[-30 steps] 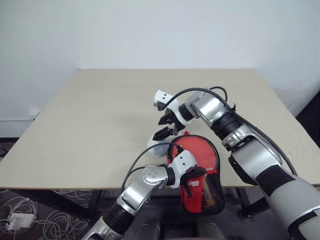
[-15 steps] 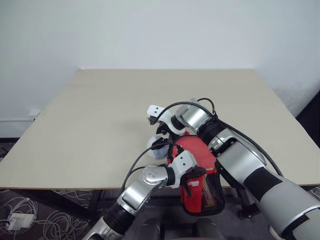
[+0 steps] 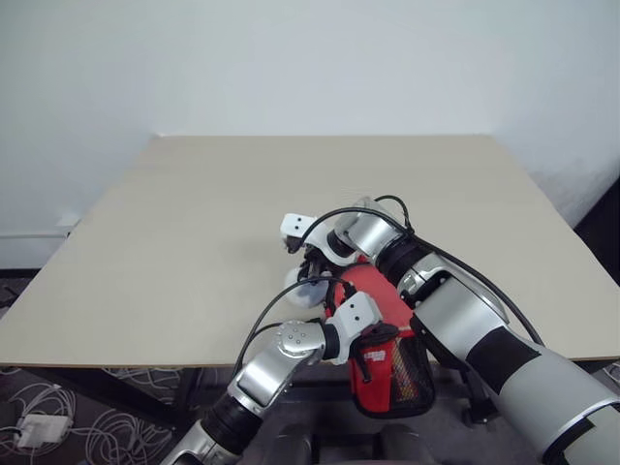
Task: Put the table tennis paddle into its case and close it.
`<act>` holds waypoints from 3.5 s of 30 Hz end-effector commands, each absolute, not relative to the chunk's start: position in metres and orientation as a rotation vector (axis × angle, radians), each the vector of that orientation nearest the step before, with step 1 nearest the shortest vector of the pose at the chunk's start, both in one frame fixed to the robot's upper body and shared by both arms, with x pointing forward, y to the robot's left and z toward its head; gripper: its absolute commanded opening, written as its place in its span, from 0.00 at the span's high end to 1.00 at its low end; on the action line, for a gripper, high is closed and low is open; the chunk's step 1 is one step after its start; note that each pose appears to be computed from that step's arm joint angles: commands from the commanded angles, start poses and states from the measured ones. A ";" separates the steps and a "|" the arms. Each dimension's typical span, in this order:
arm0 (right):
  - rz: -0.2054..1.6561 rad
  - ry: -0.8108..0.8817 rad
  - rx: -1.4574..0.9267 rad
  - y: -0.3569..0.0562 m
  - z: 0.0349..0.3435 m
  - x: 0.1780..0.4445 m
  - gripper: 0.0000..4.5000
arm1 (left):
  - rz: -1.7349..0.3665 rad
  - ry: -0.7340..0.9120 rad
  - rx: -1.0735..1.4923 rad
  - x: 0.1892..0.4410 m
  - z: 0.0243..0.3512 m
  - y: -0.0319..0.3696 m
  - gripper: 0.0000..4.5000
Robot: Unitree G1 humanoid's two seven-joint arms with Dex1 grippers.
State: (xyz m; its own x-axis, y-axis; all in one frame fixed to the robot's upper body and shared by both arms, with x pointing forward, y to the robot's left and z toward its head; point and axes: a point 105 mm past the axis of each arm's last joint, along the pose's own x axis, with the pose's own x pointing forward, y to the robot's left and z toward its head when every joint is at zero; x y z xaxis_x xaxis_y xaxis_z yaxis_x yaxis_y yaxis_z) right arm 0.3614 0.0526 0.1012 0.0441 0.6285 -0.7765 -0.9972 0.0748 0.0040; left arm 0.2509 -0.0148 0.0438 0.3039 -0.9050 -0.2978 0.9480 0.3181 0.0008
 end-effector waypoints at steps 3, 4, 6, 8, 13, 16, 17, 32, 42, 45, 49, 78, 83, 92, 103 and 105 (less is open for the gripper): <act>1.239 0.535 -0.589 0.061 0.131 0.387 1.00 | -1.225 0.317 0.221 0.252 0.031 -0.010 1.00; 1.223 0.522 -0.580 0.061 0.133 0.390 1.00 | -1.225 0.317 0.221 0.252 0.031 -0.010 1.00; 1.163 0.476 -0.562 0.062 0.138 0.397 1.00 | -1.224 0.318 0.222 0.253 0.031 -0.009 1.00; 1.096 0.432 -0.549 0.062 0.141 0.405 1.00 | -1.224 0.317 0.224 0.254 0.031 -0.009 1.00; 0.995 0.390 -0.524 0.059 0.142 0.415 1.00 | -1.223 0.316 0.227 0.255 0.031 -0.008 1.00; 0.922 0.377 -0.559 0.051 0.139 0.423 1.00 | -1.223 0.316 0.226 0.256 0.031 -0.008 1.00; 0.893 0.373 -0.576 0.047 0.137 0.425 1.00 | -1.223 0.316 0.226 0.256 0.031 -0.008 1.00; 0.635 0.358 -0.804 -0.024 0.136 0.457 1.00 | -1.207 0.319 0.204 0.261 0.031 -0.011 1.00; 0.590 0.424 -0.738 -0.061 0.124 0.460 1.00 | -1.210 0.322 0.202 0.264 0.029 -0.010 1.00; 0.585 0.436 -0.737 -0.068 0.120 0.460 1.00 | -1.211 0.322 0.203 0.265 0.029 -0.011 1.00; 0.529 0.465 -0.742 -0.096 0.116 0.462 1.00 | -1.211 0.320 0.204 0.265 0.029 -0.012 1.00; 0.314 0.545 -0.556 -0.213 0.129 0.435 1.00 | -1.240 0.325 0.206 0.267 0.027 -0.014 1.00; 0.260 0.555 -0.495 -0.230 0.135 0.423 1.00 | -1.242 0.326 0.206 0.268 0.027 -0.013 1.00; 0.302 0.666 -0.465 -0.232 0.121 0.402 0.64 | -1.250 0.328 0.209 0.268 0.026 -0.014 1.00; 0.436 0.604 -0.575 -0.219 0.192 0.427 0.25 | -1.240 0.324 0.212 0.271 0.026 -0.013 1.00; 0.440 0.600 -0.600 -0.216 0.189 0.436 0.25 | -1.240 0.322 0.214 0.271 0.026 -0.014 1.00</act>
State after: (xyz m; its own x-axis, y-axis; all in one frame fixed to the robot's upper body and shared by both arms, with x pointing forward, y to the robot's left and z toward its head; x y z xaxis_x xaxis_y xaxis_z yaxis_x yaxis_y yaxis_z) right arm 0.4308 -0.2139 0.1942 0.7405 0.2262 -0.6329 -0.5426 0.7569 -0.3643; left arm 0.2682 -0.0202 0.0385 0.2722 -0.9156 -0.2959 0.9568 0.2902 -0.0179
